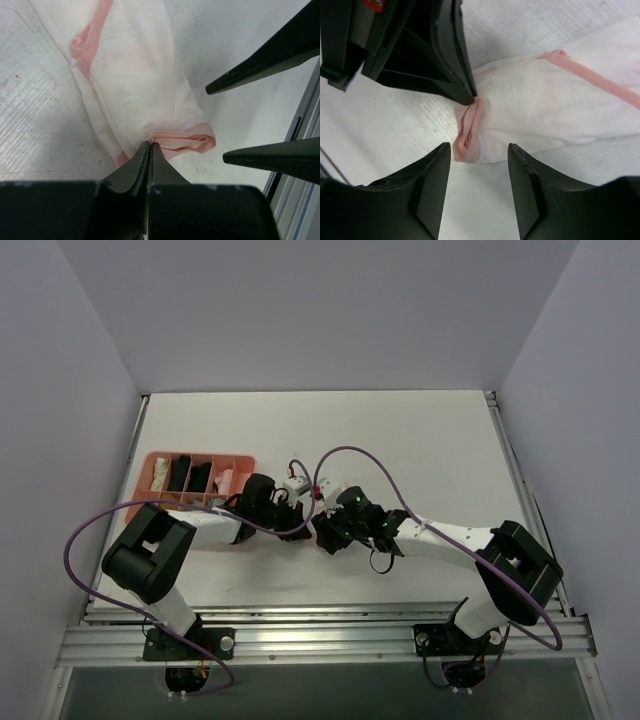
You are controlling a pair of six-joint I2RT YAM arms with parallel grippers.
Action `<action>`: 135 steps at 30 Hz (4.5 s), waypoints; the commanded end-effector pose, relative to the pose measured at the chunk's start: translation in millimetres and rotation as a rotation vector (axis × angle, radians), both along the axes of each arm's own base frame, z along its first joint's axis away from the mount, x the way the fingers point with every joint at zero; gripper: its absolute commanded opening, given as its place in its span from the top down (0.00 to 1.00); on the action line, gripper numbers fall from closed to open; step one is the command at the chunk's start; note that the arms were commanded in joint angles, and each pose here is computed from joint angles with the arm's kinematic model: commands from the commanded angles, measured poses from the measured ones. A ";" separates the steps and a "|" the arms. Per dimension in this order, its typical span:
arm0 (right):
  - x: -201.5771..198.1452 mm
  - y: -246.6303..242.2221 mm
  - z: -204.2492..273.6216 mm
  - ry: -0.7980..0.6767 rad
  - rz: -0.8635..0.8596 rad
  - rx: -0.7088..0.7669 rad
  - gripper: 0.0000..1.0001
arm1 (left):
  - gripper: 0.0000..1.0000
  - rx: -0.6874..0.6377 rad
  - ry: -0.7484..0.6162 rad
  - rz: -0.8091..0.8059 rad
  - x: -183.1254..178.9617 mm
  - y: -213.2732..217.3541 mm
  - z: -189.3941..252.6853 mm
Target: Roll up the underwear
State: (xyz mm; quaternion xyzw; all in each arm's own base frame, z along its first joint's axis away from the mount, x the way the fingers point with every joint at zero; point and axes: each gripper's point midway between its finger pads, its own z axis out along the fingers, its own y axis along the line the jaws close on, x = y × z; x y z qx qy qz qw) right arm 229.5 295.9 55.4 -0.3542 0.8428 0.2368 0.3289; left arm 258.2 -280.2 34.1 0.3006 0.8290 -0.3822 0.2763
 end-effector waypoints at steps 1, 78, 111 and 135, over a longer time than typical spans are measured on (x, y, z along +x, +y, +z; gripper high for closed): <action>17.9 0.8 19.9 -0.134 -0.052 0.018 0.55 | 0.98 -0.035 0.021 0.010 7.8 -3.2 3.5; 9.4 17.1 -8.0 -0.319 -0.039 0.210 0.55 | 0.98 -0.029 0.136 0.080 24.5 5.1 -19.5; 34.8 -4.6 -38.6 -0.072 -0.213 0.478 1.00 | 0.68 -0.049 -0.027 0.218 62.6 18.3 22.0; 52.5 -15.9 -67.0 0.238 -0.311 0.533 1.00 | 0.50 0.053 -0.095 0.176 54.0 7.0 3.9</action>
